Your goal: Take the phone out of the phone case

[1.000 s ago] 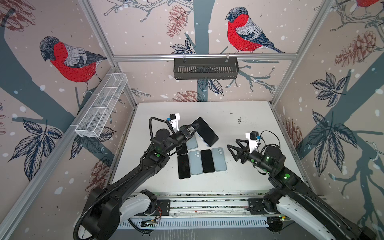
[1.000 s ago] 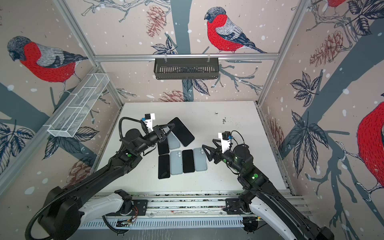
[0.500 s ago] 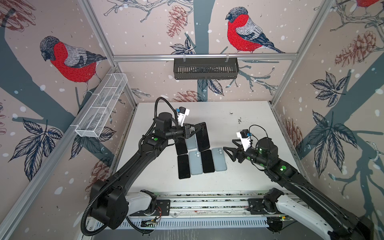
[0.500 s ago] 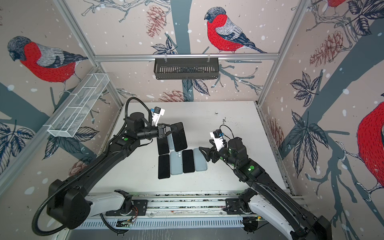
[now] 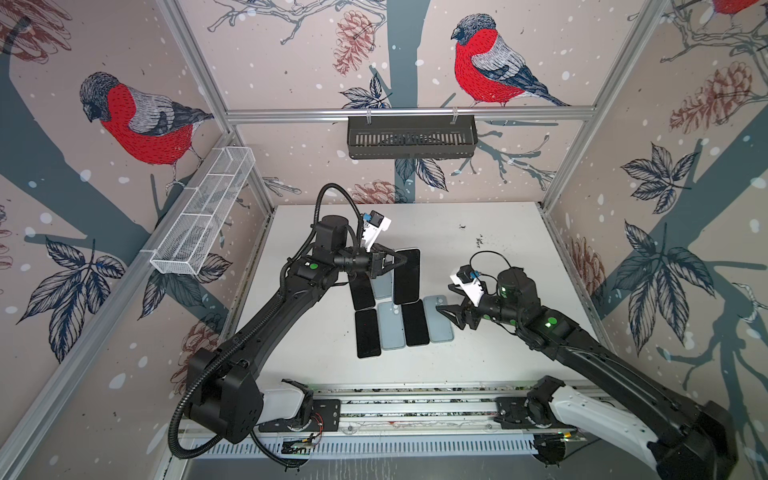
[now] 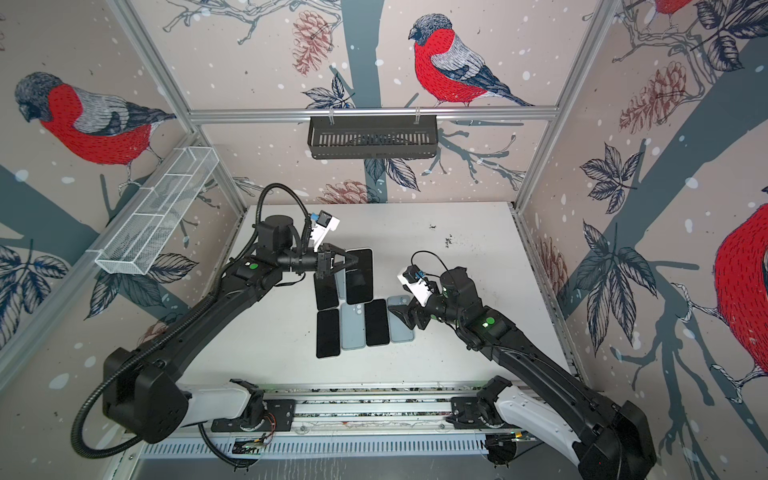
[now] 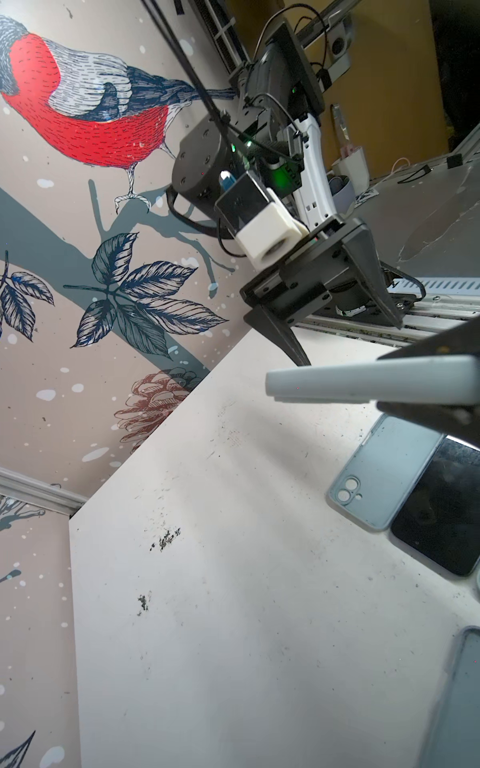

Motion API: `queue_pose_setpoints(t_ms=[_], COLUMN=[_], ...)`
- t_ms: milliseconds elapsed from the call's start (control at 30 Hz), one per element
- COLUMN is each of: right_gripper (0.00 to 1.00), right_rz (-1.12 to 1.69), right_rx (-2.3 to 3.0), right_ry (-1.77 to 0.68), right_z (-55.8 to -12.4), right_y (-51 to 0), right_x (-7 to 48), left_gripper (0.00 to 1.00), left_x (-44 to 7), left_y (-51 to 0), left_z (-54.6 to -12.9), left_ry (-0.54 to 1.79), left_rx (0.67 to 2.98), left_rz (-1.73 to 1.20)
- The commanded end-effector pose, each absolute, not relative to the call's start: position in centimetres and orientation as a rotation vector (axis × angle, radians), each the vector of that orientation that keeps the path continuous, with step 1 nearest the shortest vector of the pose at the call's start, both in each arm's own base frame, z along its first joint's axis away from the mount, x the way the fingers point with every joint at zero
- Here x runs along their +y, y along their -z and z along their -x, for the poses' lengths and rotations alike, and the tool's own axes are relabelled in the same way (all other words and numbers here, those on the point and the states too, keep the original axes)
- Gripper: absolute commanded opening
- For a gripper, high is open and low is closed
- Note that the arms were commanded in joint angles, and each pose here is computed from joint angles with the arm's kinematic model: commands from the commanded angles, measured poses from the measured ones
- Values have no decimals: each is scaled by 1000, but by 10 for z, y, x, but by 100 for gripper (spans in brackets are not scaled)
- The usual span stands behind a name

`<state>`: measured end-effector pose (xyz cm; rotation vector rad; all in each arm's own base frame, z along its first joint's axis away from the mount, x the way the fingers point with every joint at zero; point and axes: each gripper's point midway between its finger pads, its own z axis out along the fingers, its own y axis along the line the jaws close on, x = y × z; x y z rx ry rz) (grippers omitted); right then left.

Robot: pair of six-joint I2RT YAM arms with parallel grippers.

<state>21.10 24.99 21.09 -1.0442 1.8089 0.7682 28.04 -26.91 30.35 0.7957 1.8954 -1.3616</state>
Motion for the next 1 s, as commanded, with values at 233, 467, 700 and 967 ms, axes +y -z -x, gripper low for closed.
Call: queue_pose_setpoints(t_ms=[233,467,700,967], right_gripper=[68,60,55,43], right_rz=[1305,1394,1438,1451], right_rx=[1646,1556,1509,1507], right_ry=[-963,-1007,-1029,-1057], right_z=[-189,-179,-173,-176], right_y=[-209,-214,-219,-219], right_x=[288,298,304,311], left_gripper=[0,0,0,0], left_x=[-272,-271,-271,-271], left_y=[-327,-325,-326,-327], left_z=[-260,-259,-256,-250], left_ry=[1431,1427,1439,1458], left_rx=[1750,1749,1737,1721], left_rz=[-937,-949,-956,-966])
